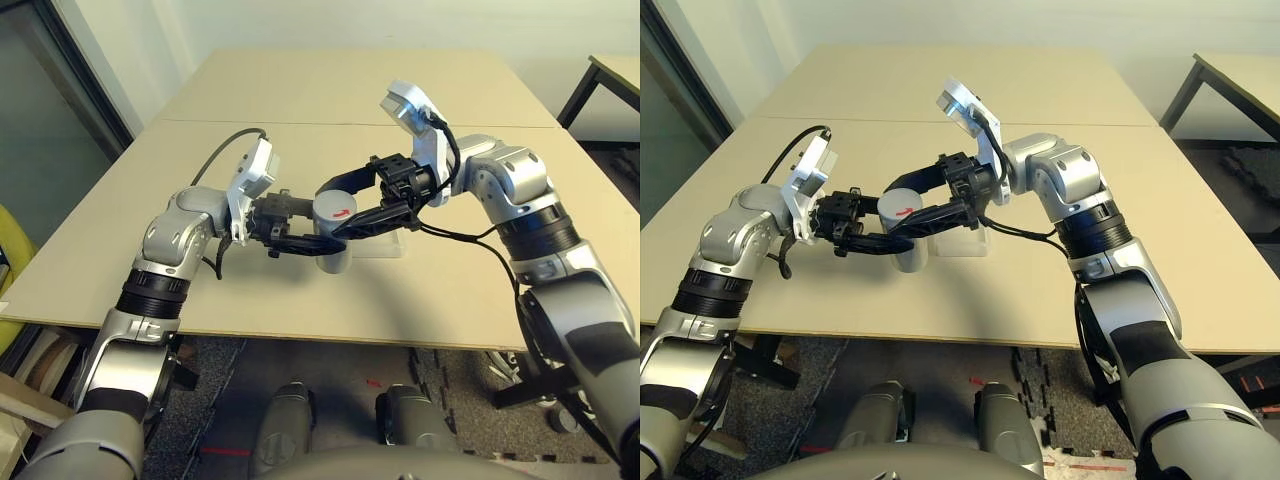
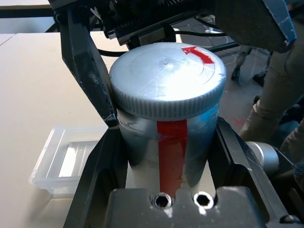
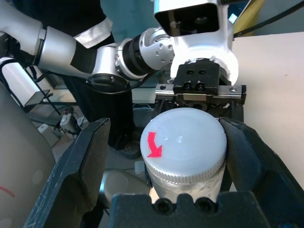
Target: Pour the medicine from the bottle into the box.
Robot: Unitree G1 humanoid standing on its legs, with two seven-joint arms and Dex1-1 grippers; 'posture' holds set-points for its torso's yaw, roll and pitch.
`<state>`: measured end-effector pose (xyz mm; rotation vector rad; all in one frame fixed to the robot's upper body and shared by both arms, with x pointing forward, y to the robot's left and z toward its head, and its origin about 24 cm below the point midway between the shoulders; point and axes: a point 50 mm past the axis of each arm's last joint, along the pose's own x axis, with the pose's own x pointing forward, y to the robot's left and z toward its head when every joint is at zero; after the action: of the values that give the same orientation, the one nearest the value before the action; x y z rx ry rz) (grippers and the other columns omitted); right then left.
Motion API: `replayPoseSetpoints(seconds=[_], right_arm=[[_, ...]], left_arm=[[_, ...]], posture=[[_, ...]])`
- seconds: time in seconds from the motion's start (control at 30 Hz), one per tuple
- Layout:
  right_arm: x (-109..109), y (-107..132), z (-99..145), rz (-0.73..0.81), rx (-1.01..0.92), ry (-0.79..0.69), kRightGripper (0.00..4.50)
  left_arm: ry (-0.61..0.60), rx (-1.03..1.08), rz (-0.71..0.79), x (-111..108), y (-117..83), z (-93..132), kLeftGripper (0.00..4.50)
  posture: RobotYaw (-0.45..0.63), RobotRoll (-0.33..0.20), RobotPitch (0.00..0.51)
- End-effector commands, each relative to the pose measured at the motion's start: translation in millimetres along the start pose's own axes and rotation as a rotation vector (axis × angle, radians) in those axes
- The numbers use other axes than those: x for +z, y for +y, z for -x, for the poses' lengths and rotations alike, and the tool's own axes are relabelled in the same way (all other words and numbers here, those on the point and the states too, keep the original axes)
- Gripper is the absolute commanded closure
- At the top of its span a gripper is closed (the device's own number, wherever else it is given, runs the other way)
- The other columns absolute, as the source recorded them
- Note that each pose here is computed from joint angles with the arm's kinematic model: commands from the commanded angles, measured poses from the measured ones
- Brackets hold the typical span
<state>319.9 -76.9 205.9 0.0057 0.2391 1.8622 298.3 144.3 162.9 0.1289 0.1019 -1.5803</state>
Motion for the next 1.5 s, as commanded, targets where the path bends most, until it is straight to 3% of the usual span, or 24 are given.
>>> replayPoseSetpoints(seconds=[0.03,0.97,1.5], right_arm=[[5.4,-6.0,4.5,0.023,-0.043,-0.021,0.0],[-8.1,-17.5,-3.8,0.03,-0.083,-0.019,0.0],[-2.4,-24.9,35.5,0.008,-0.201,-0.045,0.0]], left_arm=[[0.006,0.017,-0.014,3.3,-3.6,3.8,1.96],[-0.025,0.053,-0.032,12.2,-4.3,5.1,1.96],[-0.025,0.057,-0.016,7.8,-11.9,6.7,1.96]], posture=[[0.02,0.0,0.0],[0.03,0.0,0.0],[0.04,0.0,0.0]])
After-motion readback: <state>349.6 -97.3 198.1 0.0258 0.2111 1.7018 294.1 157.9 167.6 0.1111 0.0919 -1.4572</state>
